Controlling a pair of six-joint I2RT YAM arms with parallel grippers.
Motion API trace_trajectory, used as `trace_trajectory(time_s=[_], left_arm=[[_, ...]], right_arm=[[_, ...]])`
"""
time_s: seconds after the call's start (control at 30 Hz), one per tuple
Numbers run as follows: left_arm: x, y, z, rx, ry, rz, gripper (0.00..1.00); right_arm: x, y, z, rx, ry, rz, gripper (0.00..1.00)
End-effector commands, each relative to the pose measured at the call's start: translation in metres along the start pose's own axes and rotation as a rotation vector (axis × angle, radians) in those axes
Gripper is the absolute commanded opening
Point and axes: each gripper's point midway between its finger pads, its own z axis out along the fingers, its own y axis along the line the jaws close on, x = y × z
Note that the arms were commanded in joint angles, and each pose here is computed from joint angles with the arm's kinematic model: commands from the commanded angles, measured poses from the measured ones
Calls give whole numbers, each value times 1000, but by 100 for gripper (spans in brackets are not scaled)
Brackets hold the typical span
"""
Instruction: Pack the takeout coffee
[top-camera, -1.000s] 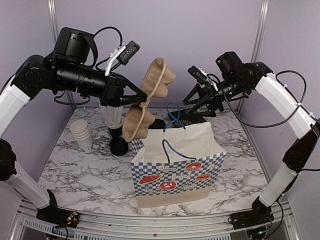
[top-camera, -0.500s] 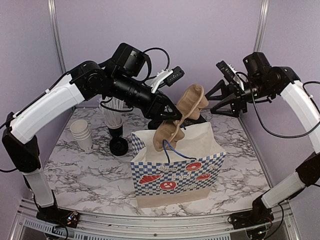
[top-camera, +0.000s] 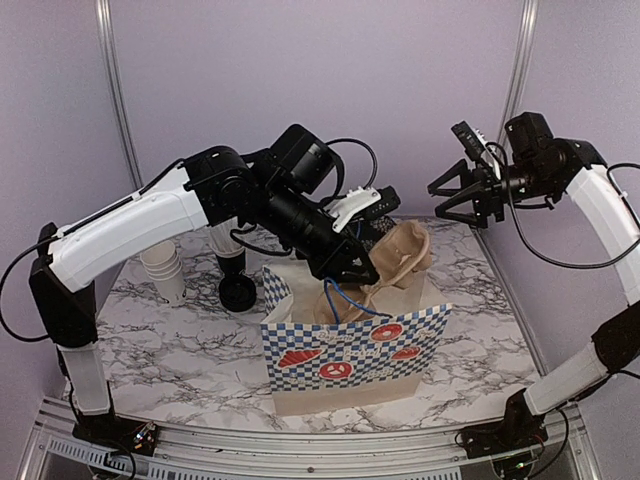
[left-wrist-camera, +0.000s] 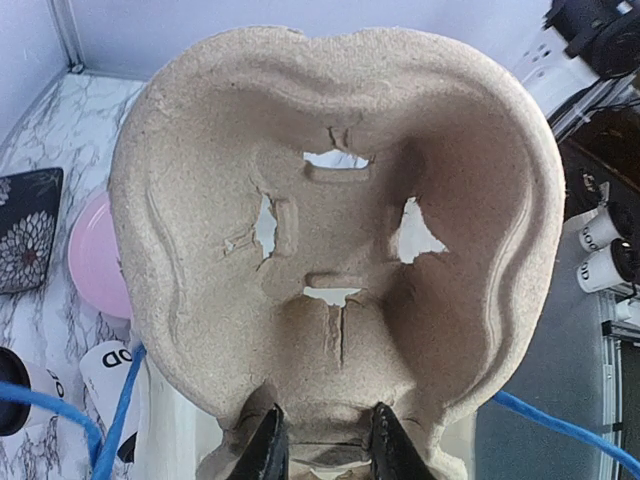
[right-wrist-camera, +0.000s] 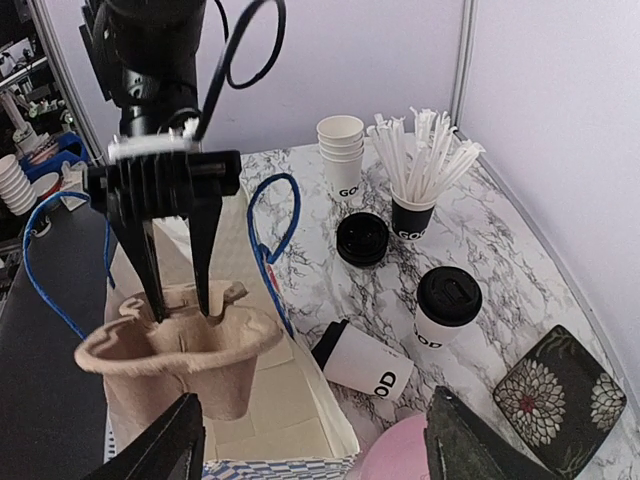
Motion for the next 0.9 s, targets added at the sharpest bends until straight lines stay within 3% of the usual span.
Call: trace_trajectory(time_s=[0.0,0.47,0.87], left_arm=[[45,18,30,-103,193,17,26],[115,41,64,-243,475,-7,29],[100,30,64,-231,436,20,47]], right_arm=[[3,-8,-8,6,-37,13,73],[25,-13,-5,4,-15,43,73],[31,-11,-3,-4,-12,58,73]])
